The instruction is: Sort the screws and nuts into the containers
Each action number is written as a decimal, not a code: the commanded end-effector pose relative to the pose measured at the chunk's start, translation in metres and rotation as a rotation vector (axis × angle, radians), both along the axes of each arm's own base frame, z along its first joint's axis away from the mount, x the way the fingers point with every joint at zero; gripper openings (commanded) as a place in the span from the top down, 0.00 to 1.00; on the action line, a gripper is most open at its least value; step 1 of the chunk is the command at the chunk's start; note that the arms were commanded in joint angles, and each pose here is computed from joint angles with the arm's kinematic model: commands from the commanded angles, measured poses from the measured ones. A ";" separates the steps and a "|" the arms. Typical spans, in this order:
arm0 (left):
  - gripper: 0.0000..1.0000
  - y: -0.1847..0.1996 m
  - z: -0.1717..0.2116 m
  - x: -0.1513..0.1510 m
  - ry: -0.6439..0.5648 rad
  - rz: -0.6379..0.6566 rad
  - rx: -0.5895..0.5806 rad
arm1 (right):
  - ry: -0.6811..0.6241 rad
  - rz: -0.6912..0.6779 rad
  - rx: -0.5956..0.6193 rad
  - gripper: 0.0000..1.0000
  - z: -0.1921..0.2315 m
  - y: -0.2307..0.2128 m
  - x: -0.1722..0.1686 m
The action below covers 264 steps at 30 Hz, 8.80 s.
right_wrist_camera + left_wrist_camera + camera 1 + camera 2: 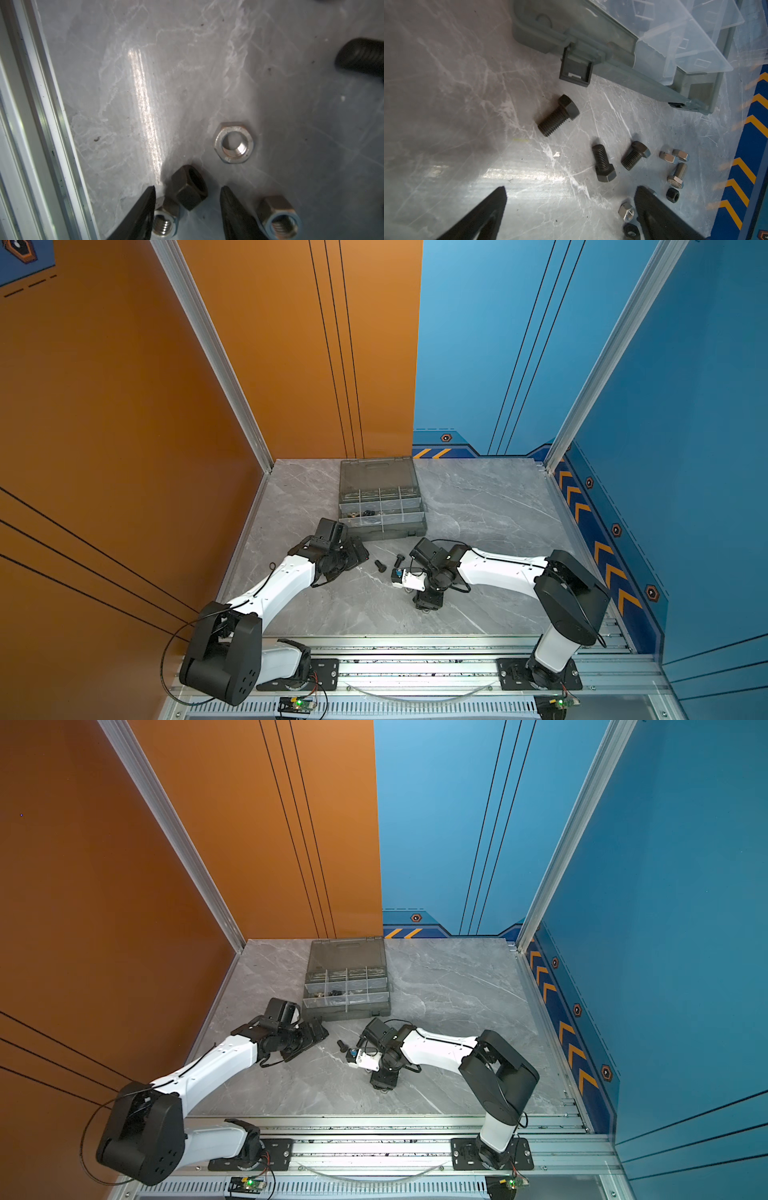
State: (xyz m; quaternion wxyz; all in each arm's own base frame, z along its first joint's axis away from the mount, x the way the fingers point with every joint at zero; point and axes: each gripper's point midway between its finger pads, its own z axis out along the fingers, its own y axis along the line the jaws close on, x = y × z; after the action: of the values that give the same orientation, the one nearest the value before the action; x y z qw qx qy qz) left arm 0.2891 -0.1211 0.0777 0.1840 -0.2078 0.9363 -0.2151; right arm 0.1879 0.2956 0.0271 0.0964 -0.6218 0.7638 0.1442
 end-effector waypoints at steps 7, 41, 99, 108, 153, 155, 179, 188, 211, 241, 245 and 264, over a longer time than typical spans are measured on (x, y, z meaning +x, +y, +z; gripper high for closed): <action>0.02 0.001 -0.004 -0.003 0.019 0.005 -0.008 | -0.029 0.012 0.004 0.50 0.000 0.010 0.006; 0.02 -0.001 0.003 -0.001 -0.019 0.012 -0.085 | -0.050 -0.128 0.389 1.00 0.119 0.034 0.063; 0.02 0.003 0.022 -0.001 -0.093 0.042 -0.212 | -0.286 -0.627 0.465 0.51 0.131 0.047 0.285; 0.02 0.004 0.021 -0.002 -0.086 0.043 -0.197 | -0.201 -0.679 0.334 0.45 0.152 -0.001 0.219; 0.02 -0.008 0.017 -0.001 -0.075 0.019 -0.197 | 0.163 -0.602 -0.292 0.38 0.010 -0.044 0.025; 0.02 -0.008 0.017 -0.001 -0.075 0.017 -0.196 | 0.160 -0.601 -0.295 0.38 0.009 -0.044 0.026; 0.02 -0.007 0.014 0.001 -0.070 0.020 -0.190 | 0.162 -0.626 -0.285 0.50 -0.011 -0.044 0.035; 0.02 -0.007 0.014 0.001 -0.070 0.019 -0.190 | 0.167 -0.617 -0.290 0.58 -0.015 -0.045 0.032; 0.02 -0.014 0.020 0.008 -0.098 0.006 -0.244 | 0.188 -0.612 0.062 1.00 0.088 -0.027 0.071; 0.02 -0.013 0.033 0.012 -0.135 0.014 -0.281 | -0.195 -0.746 0.440 1.00 0.110 0.075 0.310; 0.02 -0.011 0.032 0.011 -0.133 0.021 -0.277 | -0.172 -0.771 0.418 1.00 0.083 0.076 0.315; 0.02 -0.008 0.032 0.012 -0.138 0.026 -0.277 | -0.164 -0.781 0.339 0.59 0.070 0.062 0.306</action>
State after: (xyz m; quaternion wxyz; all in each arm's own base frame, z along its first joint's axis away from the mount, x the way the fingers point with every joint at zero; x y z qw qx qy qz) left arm 0.3030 -0.1283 0.1090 0.2233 -0.2313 0.8816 -0.3456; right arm 0.4909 0.3695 0.0776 0.2951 -0.2794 0.8948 0.1851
